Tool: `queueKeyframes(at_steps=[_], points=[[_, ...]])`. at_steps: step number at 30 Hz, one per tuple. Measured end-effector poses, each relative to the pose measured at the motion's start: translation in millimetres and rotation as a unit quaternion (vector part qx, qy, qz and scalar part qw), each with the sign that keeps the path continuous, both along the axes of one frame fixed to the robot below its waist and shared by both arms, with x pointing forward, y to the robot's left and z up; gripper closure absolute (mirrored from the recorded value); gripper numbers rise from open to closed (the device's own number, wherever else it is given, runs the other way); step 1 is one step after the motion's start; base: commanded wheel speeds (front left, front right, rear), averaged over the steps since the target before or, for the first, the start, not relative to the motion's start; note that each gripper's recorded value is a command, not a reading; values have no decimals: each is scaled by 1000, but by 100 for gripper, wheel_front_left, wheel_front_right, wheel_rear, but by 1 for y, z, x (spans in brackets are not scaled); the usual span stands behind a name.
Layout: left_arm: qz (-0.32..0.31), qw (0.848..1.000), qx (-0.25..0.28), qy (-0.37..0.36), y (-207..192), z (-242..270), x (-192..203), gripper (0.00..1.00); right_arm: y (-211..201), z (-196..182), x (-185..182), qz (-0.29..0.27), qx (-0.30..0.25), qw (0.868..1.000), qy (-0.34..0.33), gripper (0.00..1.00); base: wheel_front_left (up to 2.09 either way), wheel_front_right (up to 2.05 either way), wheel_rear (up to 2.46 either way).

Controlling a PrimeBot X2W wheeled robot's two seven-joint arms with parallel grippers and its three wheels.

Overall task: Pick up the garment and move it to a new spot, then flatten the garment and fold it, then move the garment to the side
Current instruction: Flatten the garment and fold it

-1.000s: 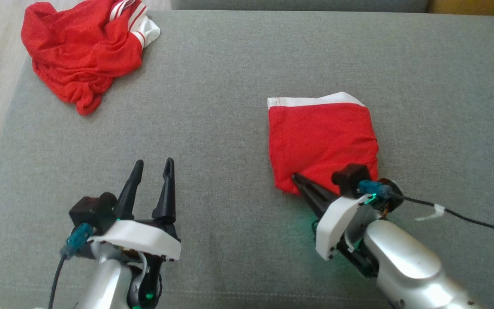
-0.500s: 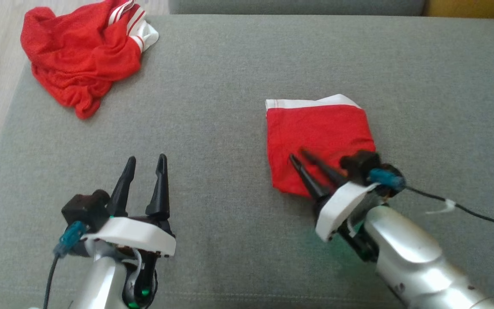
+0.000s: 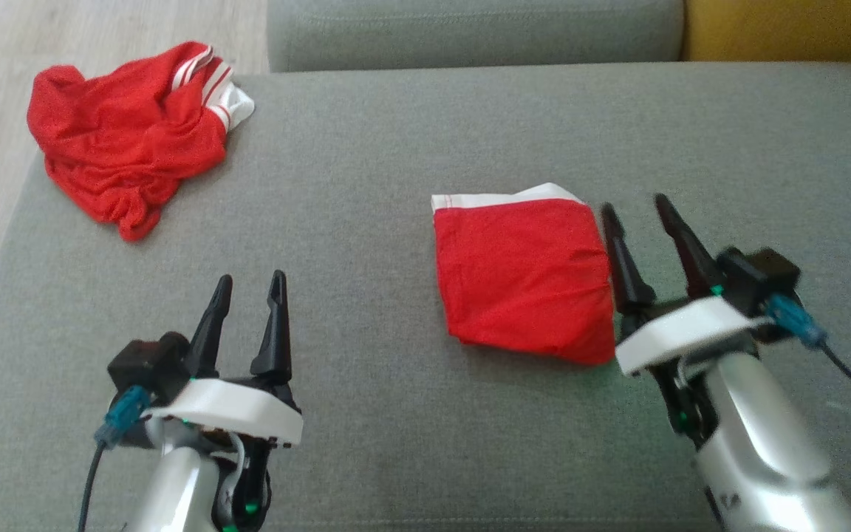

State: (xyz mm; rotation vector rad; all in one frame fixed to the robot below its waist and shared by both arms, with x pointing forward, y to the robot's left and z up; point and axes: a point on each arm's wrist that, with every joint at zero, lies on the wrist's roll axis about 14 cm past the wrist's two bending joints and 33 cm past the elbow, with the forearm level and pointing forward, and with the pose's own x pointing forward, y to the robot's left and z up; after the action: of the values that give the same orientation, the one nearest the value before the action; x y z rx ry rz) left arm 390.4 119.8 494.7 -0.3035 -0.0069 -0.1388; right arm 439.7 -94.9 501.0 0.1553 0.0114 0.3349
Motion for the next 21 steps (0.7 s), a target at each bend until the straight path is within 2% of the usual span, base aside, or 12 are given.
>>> queueKeyframes(at_steps=[5, 10, 21], points=[[0, 1000, -1, -8, -2, 6, -5, 0, -30, 3, -19, -57, -2, 998, -16, 0, 0, 0, 0], [6, 1000, 2, 9, 1, -6, -20, 0, -49, -7, -38, -87, -12, 996, -9, 0, 0, 0, 0], [10, 1000, 12, 12, 3, -9, -26, 0, -48, -8, -47, -89, -3, 996, -7, 0, 0, 0, 0]])
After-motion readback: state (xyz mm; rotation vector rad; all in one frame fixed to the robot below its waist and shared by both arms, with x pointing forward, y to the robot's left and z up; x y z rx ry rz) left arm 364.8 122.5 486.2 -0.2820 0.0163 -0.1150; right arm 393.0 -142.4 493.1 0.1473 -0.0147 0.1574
